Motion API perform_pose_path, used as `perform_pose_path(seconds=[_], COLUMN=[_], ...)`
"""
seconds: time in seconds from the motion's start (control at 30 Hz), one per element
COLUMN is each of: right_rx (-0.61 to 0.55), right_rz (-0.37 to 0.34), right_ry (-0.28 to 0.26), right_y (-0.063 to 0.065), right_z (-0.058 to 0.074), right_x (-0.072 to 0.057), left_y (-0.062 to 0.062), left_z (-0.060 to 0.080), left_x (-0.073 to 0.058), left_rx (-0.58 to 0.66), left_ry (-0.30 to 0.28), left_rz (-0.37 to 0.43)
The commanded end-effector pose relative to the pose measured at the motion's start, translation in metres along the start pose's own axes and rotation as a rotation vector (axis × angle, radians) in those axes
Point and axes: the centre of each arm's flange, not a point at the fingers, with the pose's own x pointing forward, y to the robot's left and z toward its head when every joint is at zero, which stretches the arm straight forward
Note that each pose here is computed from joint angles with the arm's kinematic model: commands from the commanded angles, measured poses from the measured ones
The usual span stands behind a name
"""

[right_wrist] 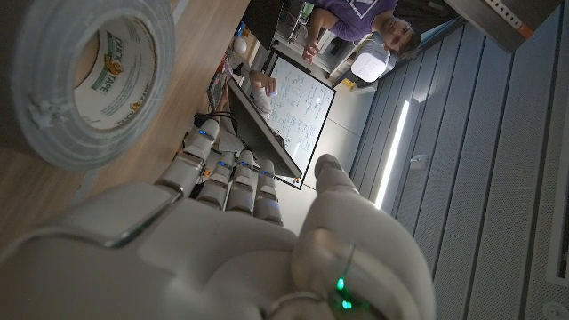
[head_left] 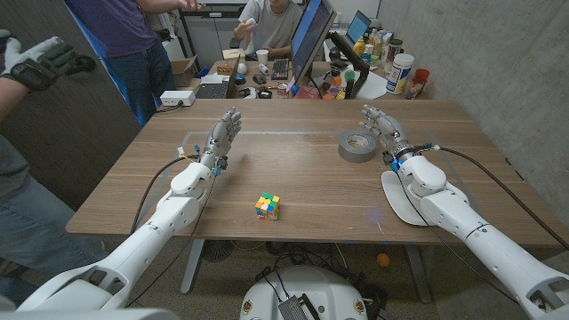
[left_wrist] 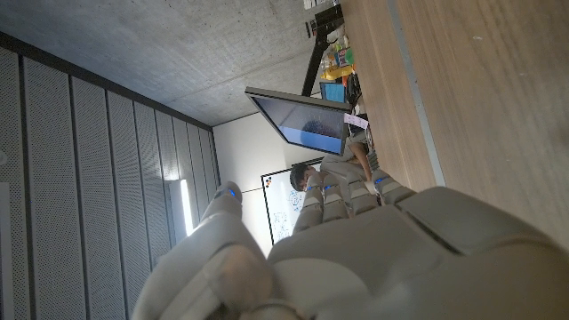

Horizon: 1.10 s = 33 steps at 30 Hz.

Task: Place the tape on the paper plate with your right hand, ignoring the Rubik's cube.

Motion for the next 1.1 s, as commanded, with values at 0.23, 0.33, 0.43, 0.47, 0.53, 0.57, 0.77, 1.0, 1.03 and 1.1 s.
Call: perform_pose_path(seconds=[0.23,0.33,0.43,0.47,0.53,0.57,0.77,1.0,1.03,1.1], right_rx=[-0.49,-0.558,-0.649,-0.674,-0.722,-0.742,-0.867,-0.927,-0.944,-0.977], right_rz=[0.096,0.107,0.138,0.143,0.151,0.153,0.165,0.179,0.184,0.197], right_ry=[-0.012,0.002,0.014,0.018,0.023,0.025,0.046,0.053,0.053,0.058], right_y=[0.027,0.031,0.036,0.037,0.039,0.04,0.042,0.049,0.05,0.053], right_z=[0.04,0.044,0.049,0.05,0.054,0.055,0.061,0.058,0.057,0.057], right_x=[-0.016,-0.018,-0.019,-0.02,-0.021,-0.022,-0.026,-0.026,-0.025,-0.022], left_y=[0.002,0.002,0.002,0.002,0.002,0.001,0.001,0.001,0.001,0.001], left_z=[0.002,0.001,0.0,0.0,-0.001,-0.001,-0.001,-0.002,-0.002,-0.003], left_x=[0.003,0.004,0.004,0.004,0.005,0.005,0.005,0.004,0.004,0.004], left_rx=[-0.005,-0.004,-0.006,-0.007,-0.008,-0.008,-0.007,-0.006,-0.007,-0.007], left_ry=[-0.006,-0.005,-0.001,0.0,0.0,0.0,0.0,0.003,0.004,0.006], left_rz=[-0.02,-0.022,-0.024,-0.024,-0.025,-0.026,-0.027,-0.025,-0.025,-0.027])
